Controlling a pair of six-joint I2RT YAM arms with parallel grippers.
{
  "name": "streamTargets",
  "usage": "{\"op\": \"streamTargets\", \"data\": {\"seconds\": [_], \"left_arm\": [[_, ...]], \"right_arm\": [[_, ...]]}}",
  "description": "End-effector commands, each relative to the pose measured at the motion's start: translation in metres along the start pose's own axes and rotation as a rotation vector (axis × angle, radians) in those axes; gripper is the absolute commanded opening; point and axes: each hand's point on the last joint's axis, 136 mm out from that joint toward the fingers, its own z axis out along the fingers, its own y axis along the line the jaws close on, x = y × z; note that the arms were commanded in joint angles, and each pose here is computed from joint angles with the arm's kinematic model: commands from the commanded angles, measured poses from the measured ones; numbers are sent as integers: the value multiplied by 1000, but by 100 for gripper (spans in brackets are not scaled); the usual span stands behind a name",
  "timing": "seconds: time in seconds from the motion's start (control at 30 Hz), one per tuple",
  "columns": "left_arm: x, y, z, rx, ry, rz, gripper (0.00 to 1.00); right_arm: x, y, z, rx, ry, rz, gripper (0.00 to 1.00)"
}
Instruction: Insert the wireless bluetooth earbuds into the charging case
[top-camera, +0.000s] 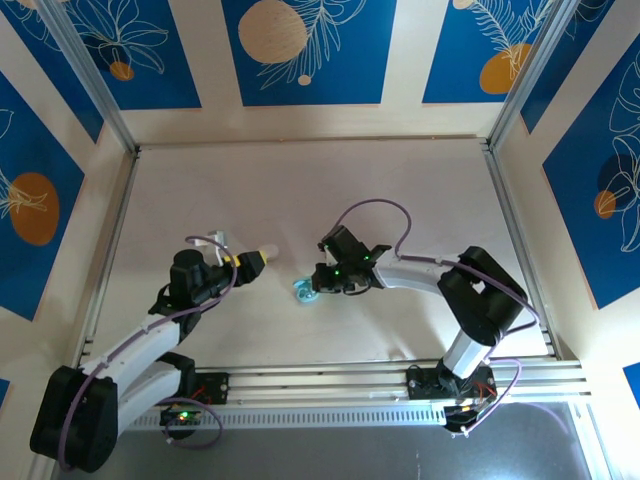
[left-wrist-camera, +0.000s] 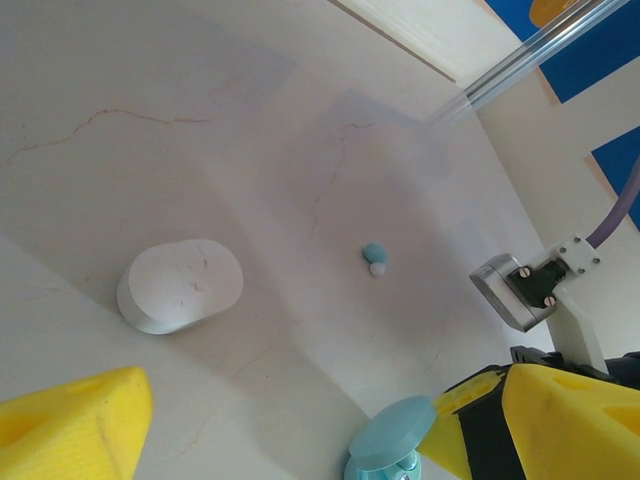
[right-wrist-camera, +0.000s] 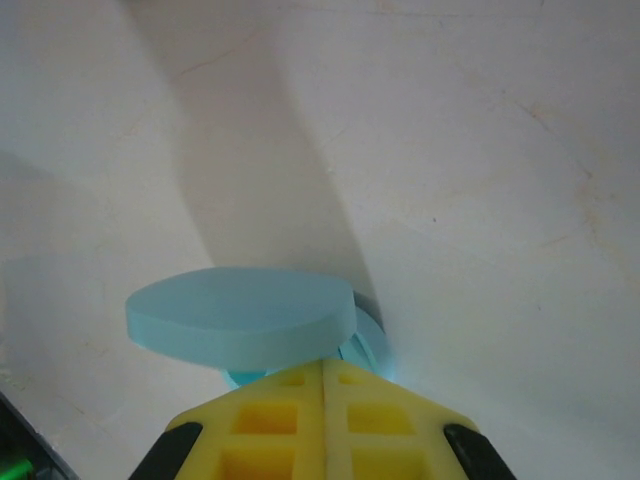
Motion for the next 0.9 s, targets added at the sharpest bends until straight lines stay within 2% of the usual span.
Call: {"op": "streamTargets", "data": {"seconds": [0.0,0.13,0.37,0.47,0.7,0.87], "left_arm": [[-6,-11,-1,44,-27,28,90],[-4,-7,1,32,-25,34,91],[-6,-8,-2,24,-36,49,96],[-6,-10,-3,27,-37,50,100],[-3,-12,0,36,-26,51,100],[-2,-12,1,32,-18,52,100]], "right_arm": [[1,6,-23,-8,-32,3,0],[-1,3,-44,0,-65,4,1],[-5,-20,-67,27,-101,43,9],[-9,-27,-65,12,-109,70,11],[-15,-33,-42,-17,-87,103,17],[-20,-33,-24,-31,-66,117,17]]}}
